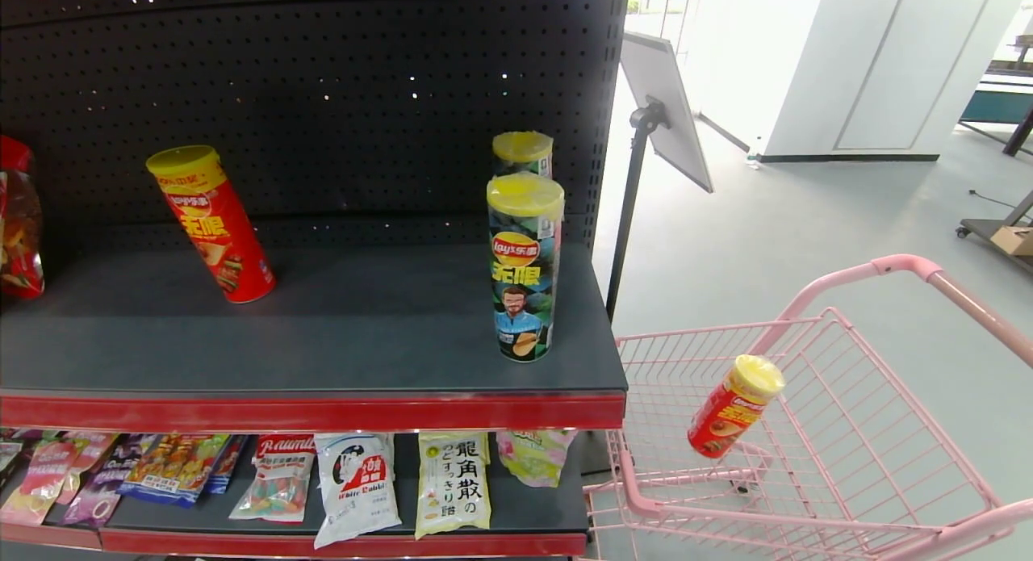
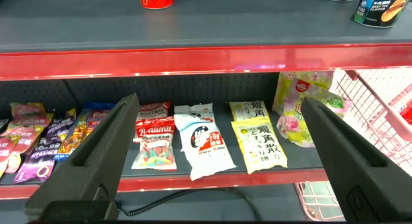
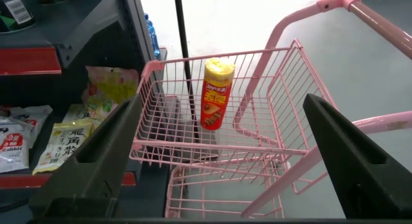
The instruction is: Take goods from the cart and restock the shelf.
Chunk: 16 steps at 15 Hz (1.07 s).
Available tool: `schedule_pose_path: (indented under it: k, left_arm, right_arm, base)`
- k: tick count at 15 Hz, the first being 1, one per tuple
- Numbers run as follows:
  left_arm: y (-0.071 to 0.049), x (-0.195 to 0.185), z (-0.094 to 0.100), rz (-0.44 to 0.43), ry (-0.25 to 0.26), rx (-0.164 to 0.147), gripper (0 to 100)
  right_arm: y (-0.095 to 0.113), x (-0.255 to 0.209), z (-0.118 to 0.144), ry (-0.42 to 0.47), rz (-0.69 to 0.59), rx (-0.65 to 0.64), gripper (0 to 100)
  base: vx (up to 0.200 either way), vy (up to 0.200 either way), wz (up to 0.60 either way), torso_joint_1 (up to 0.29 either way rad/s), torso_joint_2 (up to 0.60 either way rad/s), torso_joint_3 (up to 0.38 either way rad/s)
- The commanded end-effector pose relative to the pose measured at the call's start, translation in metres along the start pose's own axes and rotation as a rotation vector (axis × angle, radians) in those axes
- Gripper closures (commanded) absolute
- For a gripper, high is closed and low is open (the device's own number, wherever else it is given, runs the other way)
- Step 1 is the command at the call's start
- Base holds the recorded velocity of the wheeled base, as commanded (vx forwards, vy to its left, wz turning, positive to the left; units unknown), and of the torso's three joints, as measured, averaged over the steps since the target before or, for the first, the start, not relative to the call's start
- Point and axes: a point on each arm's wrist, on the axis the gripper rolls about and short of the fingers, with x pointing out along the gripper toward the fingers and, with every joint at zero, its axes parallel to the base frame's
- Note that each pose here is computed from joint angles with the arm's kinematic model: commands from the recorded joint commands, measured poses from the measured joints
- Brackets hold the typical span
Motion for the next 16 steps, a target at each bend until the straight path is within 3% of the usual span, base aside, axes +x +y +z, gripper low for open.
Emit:
schedule_pose_path:
  k: [1,5,16]
  left_arm:
    - [0.0000,0.0001,0.0000,0.000,0.001,0.000,0]
    - [0.0000,0.0001,0.0000,0.000,0.001,0.000,0]
    - [0.0000,0.0001,0.0000,0.000,0.001,0.000,0]
  right_arm:
    - [0.0000,0.0001,0.0001,0.001,-0.001,0.002,0]
    - [0.0000,0.0001,0.0001,0.001,0.002,0.003,0]
    - [0.0001,0.0001,0.0001,0.001,0.001,0.005,0]
  base:
    - [0.000,0.000,0.00,0.000,0.00,0.000]
    - [0.000,0.000,0.00,-0.019,0.05,0.027]
    - [0.000,0.000,0.00,-0.163,0.38,0.212]
